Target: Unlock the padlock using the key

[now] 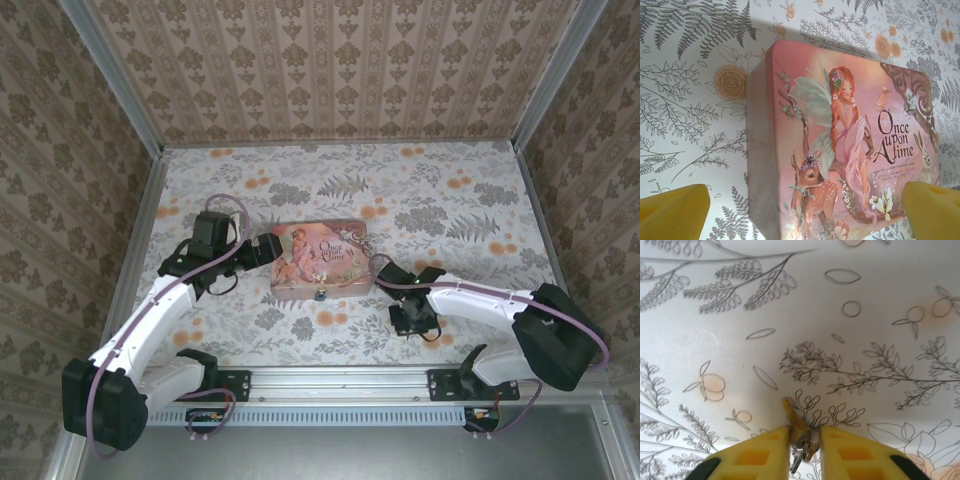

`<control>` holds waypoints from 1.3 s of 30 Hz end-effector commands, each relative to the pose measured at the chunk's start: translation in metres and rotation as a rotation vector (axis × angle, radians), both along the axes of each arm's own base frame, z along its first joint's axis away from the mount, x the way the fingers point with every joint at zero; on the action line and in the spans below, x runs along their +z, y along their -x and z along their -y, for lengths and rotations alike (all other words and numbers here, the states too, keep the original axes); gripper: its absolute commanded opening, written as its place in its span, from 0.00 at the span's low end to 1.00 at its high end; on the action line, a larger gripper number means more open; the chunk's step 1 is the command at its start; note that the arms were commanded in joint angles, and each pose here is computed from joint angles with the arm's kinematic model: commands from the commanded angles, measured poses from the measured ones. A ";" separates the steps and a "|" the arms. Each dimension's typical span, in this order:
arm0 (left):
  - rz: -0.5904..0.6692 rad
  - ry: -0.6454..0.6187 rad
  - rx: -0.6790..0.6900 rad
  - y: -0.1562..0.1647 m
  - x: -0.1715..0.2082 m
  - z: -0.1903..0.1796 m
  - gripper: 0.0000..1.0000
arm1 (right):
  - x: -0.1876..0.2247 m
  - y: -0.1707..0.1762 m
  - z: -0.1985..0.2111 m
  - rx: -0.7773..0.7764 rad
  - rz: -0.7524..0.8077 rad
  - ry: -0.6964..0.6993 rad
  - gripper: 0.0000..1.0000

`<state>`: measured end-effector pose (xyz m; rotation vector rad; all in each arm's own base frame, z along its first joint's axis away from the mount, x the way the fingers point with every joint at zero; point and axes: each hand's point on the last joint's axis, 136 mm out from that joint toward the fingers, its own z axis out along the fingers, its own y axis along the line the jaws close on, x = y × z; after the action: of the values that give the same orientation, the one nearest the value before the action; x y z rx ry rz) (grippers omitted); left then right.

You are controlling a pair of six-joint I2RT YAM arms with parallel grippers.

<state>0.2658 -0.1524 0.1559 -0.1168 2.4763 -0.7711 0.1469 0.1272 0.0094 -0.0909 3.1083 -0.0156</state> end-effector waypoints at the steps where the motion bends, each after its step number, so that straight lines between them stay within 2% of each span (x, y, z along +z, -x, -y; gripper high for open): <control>1: 0.011 0.016 -0.008 0.002 0.008 0.001 1.00 | -0.005 -0.029 -0.029 -0.008 0.097 -0.121 0.17; 8: -0.004 0.013 -0.018 0.004 0.002 0.005 1.00 | -0.004 -0.039 -0.043 -0.029 0.131 -0.202 0.00; 12: -0.011 0.011 -0.025 0.004 -0.001 0.008 1.00 | -0.006 -0.040 -0.047 -0.044 0.134 -0.239 0.00; 22: -0.005 0.034 -0.032 0.001 -0.002 0.015 1.00 | 0.038 -0.053 -0.058 -0.108 0.267 -0.436 0.00; 32: -0.015 0.039 -0.050 0.001 -0.003 0.023 1.00 | 0.044 -0.051 -0.052 -0.139 0.282 -0.481 0.00; 39: -0.009 0.071 -0.084 0.007 0.003 0.035 1.00 | 0.071 -0.054 -0.064 -0.133 0.316 -0.584 0.00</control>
<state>0.2598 -0.1790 0.1511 -0.0505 2.5024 -0.8379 0.1990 0.1832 0.0645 0.1074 2.7082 0.6865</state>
